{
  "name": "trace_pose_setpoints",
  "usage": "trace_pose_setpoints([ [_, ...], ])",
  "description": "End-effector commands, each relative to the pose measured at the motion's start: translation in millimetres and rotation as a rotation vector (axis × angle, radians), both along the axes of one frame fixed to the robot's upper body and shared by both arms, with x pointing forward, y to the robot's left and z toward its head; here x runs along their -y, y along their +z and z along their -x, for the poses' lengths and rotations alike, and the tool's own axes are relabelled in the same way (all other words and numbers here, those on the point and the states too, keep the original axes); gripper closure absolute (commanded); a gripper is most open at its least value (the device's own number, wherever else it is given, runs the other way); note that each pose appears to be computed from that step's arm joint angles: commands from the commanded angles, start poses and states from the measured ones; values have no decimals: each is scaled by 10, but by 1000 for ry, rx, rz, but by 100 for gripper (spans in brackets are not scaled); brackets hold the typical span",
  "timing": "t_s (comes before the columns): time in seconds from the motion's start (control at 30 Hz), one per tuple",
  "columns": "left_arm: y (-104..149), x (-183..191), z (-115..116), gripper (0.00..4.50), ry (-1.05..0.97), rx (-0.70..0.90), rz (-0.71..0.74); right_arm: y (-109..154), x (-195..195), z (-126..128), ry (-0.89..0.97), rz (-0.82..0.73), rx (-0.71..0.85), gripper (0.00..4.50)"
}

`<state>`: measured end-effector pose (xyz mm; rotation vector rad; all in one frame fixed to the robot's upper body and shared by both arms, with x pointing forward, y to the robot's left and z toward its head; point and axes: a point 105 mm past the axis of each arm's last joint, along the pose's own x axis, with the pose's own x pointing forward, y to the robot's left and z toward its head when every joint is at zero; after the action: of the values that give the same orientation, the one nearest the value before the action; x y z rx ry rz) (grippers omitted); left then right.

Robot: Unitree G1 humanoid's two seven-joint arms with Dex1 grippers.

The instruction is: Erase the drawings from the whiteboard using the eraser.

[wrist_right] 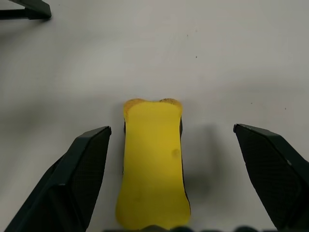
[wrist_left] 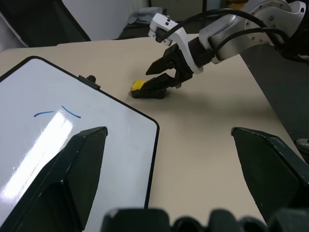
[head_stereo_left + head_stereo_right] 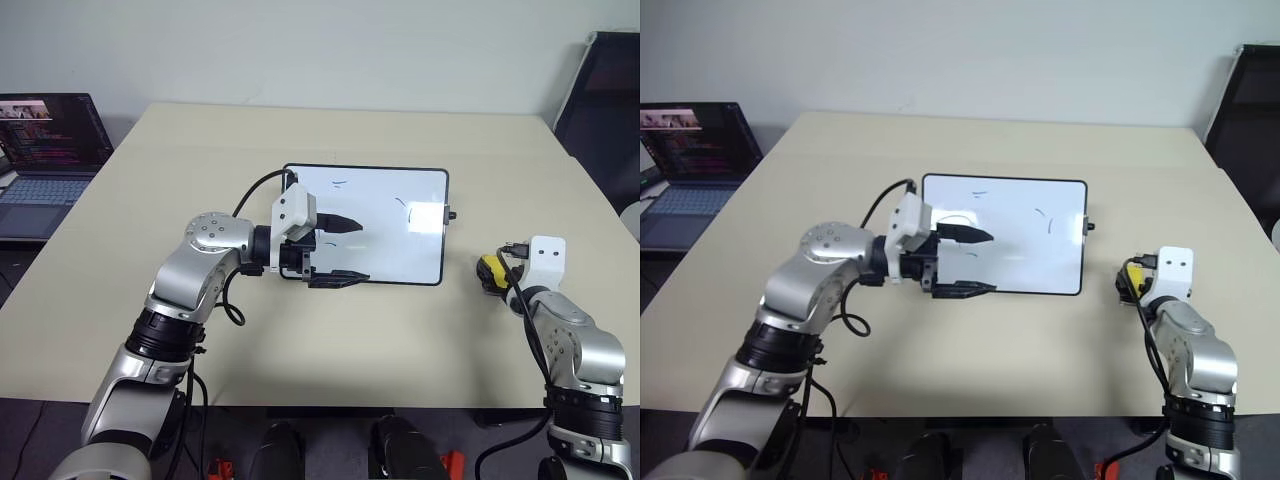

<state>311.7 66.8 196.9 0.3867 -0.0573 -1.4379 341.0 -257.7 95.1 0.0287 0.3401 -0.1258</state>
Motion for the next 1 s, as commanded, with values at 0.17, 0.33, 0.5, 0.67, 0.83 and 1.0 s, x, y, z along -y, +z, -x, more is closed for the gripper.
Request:
trace_pose_setpoints([
  [0.17, 47, -53, 11, 0, 16, 43, 7, 55, 1, -72, 18, 21, 20, 90],
  [0.33, 20, -82, 6, 0, 30, 42, 1, 55, 2, -94, 23, 33, 15, 214],
  [0.5, -10, -128, -3, 0, 64, 21, 7, 104, -11, -71, 29, 39, 34, 318],
  [0.67, -38, -209, 3, 0, 152, -20, 42, 219, -106, 43, 92, 99, 76, 318],
  [0.83, -135, -332, 36, 0, 241, -54, 44, 312, -285, 178, 165, 107, 139, 318],
  [1.0, -209, -441, 21, 0, 325, -64, 46, 517, -606, 379, 283, -29, 213, 318],
])
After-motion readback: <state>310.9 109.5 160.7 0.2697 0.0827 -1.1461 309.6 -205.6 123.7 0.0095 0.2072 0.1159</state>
